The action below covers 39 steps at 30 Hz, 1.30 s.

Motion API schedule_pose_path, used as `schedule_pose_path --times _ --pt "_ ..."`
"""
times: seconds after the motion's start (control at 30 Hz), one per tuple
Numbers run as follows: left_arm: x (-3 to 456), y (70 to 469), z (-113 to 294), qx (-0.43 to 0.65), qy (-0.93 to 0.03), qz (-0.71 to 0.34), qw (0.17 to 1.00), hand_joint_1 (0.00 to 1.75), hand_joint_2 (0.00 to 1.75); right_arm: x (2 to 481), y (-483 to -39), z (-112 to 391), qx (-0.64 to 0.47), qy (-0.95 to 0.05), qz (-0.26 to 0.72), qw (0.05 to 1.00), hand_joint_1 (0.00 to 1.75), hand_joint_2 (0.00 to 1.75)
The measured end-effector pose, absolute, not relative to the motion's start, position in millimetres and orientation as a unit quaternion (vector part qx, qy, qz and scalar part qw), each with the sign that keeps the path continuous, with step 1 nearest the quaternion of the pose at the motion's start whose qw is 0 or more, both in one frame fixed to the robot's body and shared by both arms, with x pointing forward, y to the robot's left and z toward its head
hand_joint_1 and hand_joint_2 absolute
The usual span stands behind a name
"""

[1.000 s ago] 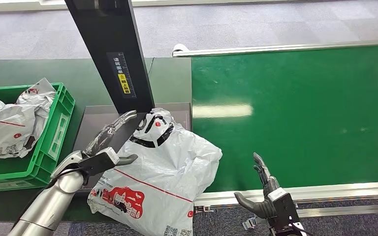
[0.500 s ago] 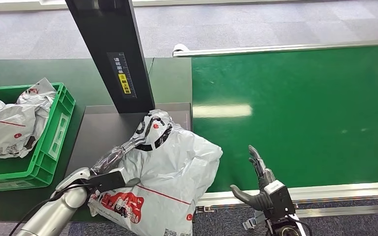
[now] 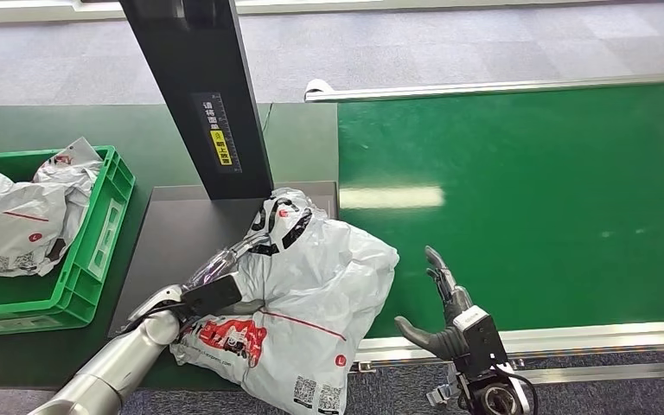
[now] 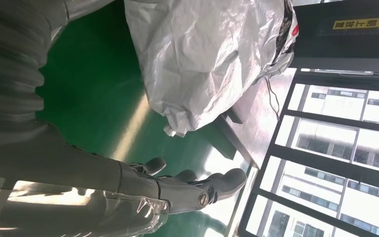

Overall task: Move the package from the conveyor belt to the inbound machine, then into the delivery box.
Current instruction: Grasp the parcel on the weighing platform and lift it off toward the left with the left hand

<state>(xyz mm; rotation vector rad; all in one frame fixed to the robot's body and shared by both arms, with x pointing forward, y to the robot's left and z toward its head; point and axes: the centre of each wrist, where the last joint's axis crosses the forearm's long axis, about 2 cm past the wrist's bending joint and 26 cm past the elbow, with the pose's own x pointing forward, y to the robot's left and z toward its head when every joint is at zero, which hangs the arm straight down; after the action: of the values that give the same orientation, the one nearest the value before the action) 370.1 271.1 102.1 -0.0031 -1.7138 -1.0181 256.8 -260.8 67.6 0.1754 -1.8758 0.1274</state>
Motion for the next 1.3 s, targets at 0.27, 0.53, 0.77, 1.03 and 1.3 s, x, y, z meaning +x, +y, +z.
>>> schedule_pose_path --times 0.27,0.53,0.77,1.03,1.3 --pt "381.4 252.7 112.0 -0.043 -0.754 -0.388 0.529 1.75 1.75 255.0 -260.9 65.5 0.071 -0.803 0.049 0.589 0.00 1.75" --pt "390.5 253.2 151.4 -0.126 -0.798 -0.317 0.497 1.75 1.75 244.8 -263.5 57.8 0.065 -0.801 0.034 0.595 0.00 1.75" --pt "395.7 282.0 196.3 -0.125 -0.865 -0.229 0.429 1.75 1.75 234.0 -265.4 50.7 0.059 -0.795 0.024 0.604 0.00 1.75" --pt "394.6 329.6 252.8 -0.062 -0.928 -0.134 0.342 1.75 1.75 225.8 -266.5 46.8 0.056 -0.792 0.016 0.608 0.00 1.75" --pt "394.2 347.2 274.6 -0.016 -0.944 -0.095 0.314 1.75 1.75 227.5 -266.5 47.9 0.055 -0.794 0.013 0.606 0.00 1.75"
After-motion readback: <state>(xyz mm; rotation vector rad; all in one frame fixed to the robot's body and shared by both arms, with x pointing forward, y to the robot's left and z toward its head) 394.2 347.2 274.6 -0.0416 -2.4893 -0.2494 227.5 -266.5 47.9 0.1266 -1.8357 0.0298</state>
